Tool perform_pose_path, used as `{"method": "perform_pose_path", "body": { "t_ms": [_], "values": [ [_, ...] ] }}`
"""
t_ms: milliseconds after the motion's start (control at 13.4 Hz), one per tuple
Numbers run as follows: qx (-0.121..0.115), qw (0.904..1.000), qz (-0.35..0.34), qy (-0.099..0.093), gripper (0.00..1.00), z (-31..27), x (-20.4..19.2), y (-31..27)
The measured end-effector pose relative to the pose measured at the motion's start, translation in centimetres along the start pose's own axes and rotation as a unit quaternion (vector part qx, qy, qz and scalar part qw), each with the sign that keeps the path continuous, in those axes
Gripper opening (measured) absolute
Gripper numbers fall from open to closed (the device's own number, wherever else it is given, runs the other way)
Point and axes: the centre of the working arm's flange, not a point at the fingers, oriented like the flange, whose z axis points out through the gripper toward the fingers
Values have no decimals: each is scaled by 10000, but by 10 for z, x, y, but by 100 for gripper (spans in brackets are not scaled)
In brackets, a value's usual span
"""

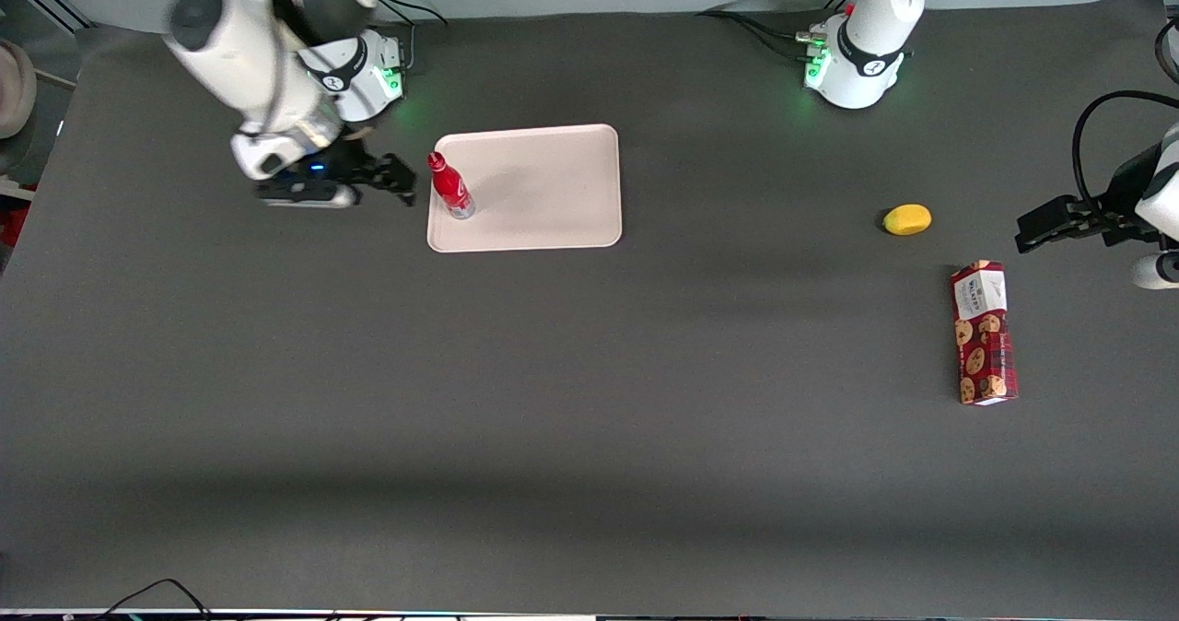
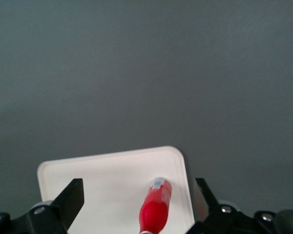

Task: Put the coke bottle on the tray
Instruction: 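Open the right gripper and withdraw it from the standing bottle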

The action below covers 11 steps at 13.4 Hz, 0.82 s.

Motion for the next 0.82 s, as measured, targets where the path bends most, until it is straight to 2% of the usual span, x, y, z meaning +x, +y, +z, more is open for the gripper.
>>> {"method": "perform_pose_path", "body": {
  "t_ms": [223,298,372,596,670,819],
  "values": [
    [-417,9985,-221,280,100,-61,51,23],
    [-466,9982,-253,297,100,-78,67,24],
    [-383,9985,-238,321,100,-107,100,30],
    [-324,9980,-389,377,100,-128,152,71],
    [-378,9979,-397,352,100,-129,164,87],
    [-642,9963,-476,312,100,-126,176,99]
  ]
}}
